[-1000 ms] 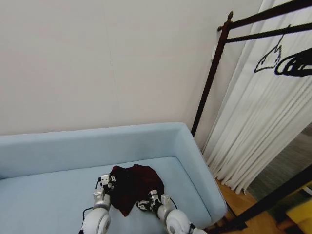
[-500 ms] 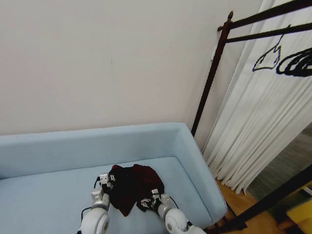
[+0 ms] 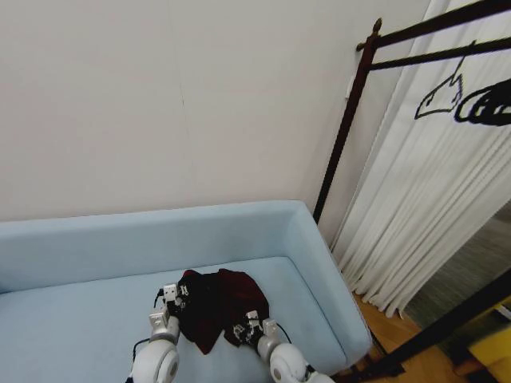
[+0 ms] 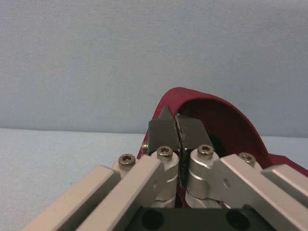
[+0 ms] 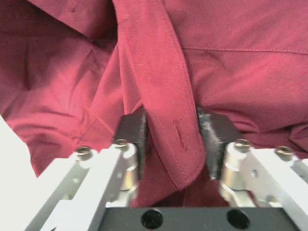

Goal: Pick up the clothes from the sofa and hang them on the clothes hanger.

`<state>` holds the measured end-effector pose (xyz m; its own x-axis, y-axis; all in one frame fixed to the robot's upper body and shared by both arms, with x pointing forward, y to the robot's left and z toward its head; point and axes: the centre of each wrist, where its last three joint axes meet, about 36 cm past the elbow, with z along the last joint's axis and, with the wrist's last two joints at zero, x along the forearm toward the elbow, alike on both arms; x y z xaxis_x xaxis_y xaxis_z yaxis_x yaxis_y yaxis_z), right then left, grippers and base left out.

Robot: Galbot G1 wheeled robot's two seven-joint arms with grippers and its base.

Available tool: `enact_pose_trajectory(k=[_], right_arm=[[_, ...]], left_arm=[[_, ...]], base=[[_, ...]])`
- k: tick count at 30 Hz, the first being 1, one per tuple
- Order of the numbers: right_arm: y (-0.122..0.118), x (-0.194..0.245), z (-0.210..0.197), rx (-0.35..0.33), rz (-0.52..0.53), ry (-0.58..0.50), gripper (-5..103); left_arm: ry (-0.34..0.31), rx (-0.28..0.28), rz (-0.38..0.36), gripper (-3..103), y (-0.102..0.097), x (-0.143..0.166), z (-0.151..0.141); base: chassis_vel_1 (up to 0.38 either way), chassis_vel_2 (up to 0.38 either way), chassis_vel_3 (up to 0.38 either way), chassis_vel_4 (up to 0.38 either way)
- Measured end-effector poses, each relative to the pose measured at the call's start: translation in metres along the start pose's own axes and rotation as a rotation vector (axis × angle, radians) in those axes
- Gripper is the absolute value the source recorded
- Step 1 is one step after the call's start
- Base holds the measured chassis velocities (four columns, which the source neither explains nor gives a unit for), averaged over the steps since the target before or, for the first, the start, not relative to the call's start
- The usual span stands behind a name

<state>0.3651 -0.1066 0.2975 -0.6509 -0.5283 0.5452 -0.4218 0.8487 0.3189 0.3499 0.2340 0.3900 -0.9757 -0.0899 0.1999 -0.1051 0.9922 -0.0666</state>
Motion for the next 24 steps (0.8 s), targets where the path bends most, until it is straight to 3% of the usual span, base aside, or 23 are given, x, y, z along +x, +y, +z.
enact_pose_trajectory(k=[9,16,24], right_arm=[[0.007,0.006,-0.006,0.030,-0.015,-0.023,2],[0.004,0.012,-0.015,0.058,0.005,-0.068,2],[-0.001,0.034,-0.051,0.138,0.048,-0.222,2]], left_arm=[[0.005,-0.003,-0.008,0,0.002,-0.002,0.002],[0.005,-0.004,-0.008,0,0.002,-0.001,0.003],[-0.001,-0.004,-0.014,0,0.005,0.000,0.003]], base=[[0.000,0.000,0.000,0.000],[0.000,0.000,0.000,0.000],[0.000,0.000,0.000,0.000]])
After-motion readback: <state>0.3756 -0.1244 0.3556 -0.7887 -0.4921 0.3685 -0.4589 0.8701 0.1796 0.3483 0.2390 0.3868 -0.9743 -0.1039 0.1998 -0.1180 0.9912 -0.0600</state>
